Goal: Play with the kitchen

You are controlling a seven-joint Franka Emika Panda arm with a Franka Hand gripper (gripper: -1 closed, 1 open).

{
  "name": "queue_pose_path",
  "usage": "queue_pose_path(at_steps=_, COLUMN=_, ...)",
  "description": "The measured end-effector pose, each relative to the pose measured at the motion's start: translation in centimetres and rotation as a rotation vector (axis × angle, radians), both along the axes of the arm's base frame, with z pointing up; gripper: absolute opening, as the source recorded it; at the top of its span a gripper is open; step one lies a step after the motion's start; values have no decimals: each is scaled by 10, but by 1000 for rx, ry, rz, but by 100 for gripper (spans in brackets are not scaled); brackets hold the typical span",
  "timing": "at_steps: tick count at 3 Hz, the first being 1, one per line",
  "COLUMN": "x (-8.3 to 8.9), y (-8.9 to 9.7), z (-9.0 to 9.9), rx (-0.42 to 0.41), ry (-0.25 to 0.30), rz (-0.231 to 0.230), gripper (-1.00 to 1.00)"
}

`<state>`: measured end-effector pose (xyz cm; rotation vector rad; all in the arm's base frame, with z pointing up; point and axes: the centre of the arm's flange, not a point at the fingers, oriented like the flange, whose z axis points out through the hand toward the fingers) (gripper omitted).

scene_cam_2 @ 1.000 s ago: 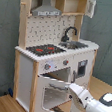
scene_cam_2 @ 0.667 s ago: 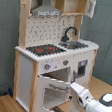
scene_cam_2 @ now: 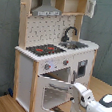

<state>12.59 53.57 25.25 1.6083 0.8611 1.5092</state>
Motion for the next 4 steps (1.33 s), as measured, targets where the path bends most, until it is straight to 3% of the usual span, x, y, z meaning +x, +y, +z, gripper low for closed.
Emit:
queue_pose_path(at_steps=2, x=3, y=-46, z=0, rx=123, ry=-37, rz=-83, gripper=100)
queue_pose_path(at_steps=3, x=23, y=-84, z=0, rx=153, ry=-50, rz=-165, gripper=100)
queue_pose_path(at_steps=4, x=59, y=-102, z=-3, rx=143, ry=-36, rz=-202, gripper=100)
